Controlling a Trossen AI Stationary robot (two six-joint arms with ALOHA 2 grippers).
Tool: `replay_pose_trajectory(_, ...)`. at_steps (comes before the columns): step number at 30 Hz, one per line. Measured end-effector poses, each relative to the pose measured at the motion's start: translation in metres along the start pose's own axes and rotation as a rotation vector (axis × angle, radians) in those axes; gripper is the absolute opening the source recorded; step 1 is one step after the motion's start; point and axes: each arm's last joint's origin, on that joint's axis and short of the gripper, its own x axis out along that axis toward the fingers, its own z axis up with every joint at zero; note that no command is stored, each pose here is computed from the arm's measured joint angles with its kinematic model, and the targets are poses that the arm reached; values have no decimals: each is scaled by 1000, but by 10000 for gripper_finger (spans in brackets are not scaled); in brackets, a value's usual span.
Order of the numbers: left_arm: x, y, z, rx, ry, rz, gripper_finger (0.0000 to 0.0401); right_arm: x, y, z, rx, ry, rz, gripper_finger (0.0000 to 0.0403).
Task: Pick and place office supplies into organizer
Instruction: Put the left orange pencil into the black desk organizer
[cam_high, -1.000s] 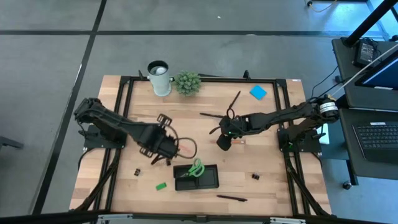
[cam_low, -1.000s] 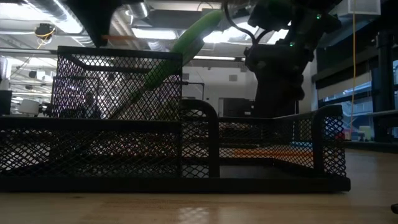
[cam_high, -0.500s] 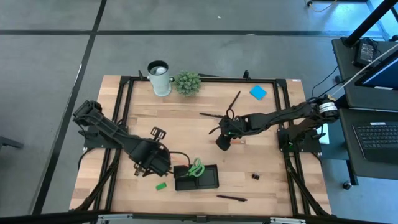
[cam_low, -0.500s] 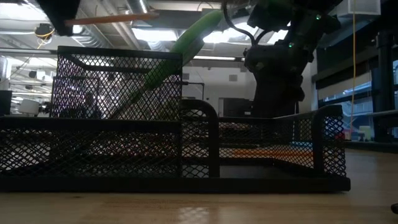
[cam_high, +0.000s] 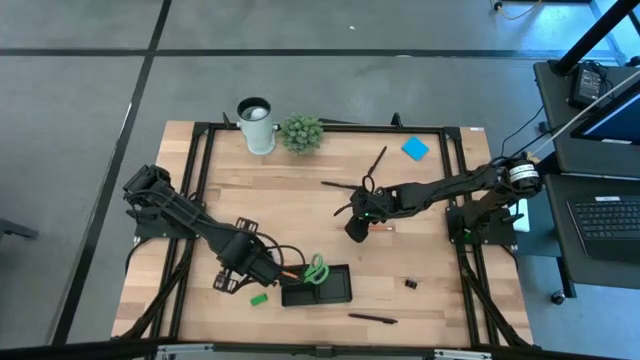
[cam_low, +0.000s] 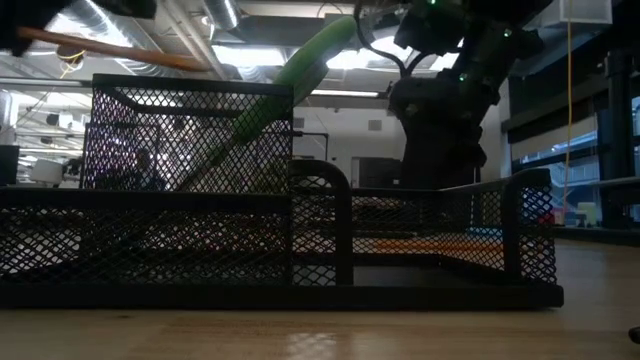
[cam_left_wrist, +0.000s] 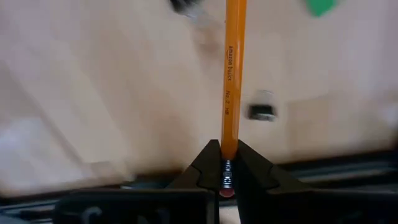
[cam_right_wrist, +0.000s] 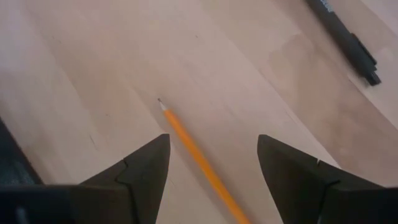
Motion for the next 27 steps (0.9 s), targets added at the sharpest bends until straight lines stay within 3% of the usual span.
replay_pose_trajectory(13, -40, 14, 7, -282, 25, -449, 16, 6, 2, 1, -66, -14, 11, 245)
replay_pose_trajectory(21, -48, 26, 9, -458, 220, -806, 16, 6, 3, 2, -168, -19, 15, 245)
replay_pose_trajectory(27, -54, 39, 12, -711, 461, -1024, 16, 6, 3, 2, -266, -19, 16, 245)
